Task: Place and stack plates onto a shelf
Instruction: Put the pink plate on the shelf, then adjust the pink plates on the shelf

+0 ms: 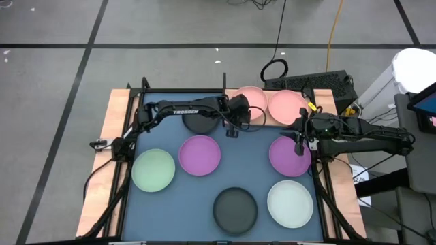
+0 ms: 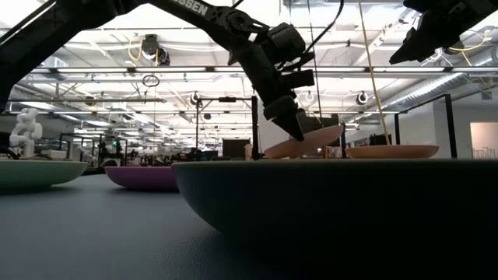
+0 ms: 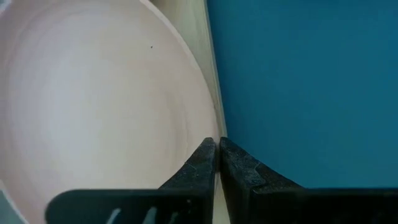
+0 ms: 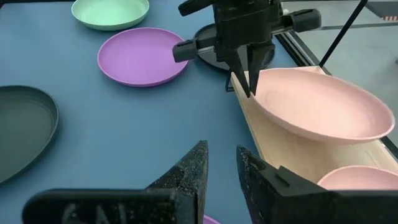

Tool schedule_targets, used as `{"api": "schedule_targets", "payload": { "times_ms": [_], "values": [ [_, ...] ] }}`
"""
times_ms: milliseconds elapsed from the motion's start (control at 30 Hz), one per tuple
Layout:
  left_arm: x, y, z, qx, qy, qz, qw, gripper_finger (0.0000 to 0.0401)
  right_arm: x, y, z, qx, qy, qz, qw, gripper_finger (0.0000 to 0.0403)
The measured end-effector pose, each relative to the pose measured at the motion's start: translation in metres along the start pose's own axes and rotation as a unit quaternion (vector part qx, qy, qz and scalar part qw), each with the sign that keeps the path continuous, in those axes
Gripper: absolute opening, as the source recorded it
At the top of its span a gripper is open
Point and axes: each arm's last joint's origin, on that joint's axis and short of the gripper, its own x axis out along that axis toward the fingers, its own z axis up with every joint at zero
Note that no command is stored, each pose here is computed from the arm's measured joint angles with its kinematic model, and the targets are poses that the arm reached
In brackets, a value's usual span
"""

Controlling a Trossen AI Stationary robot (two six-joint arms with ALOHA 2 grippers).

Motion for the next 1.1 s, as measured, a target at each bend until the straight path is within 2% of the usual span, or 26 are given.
{"api": "schedule_targets", "payload": {
  "times_ms": [133,233,833,1100],
  "values": [
    [0.000,0.000,0.000,-0.007,-0.002,0.001,1.000,0.0057,0.000,0.000,0.000,0.000,0.000,0.000,1.000,0.0070],
    [0.000,0.001,0.001,-0.015,-0.005,0.004,1.000,0.0069,0.000,0.000,0.000,0.000,0.000,0.000,1.000,0.0070],
    [0.000,0.003,0.000,-0.052,-0.006,0.006,0.999,0.0072,0.000,0.000,0.000,0.000,0.000,0.000,1.000,0.0070],
    [0.000,0.014,-0.003,-0.102,-0.016,0.022,0.994,0.0072,0.000,-0.001,0.000,0.006,-0.001,-0.018,1.000,0.0070]
  ]
}}
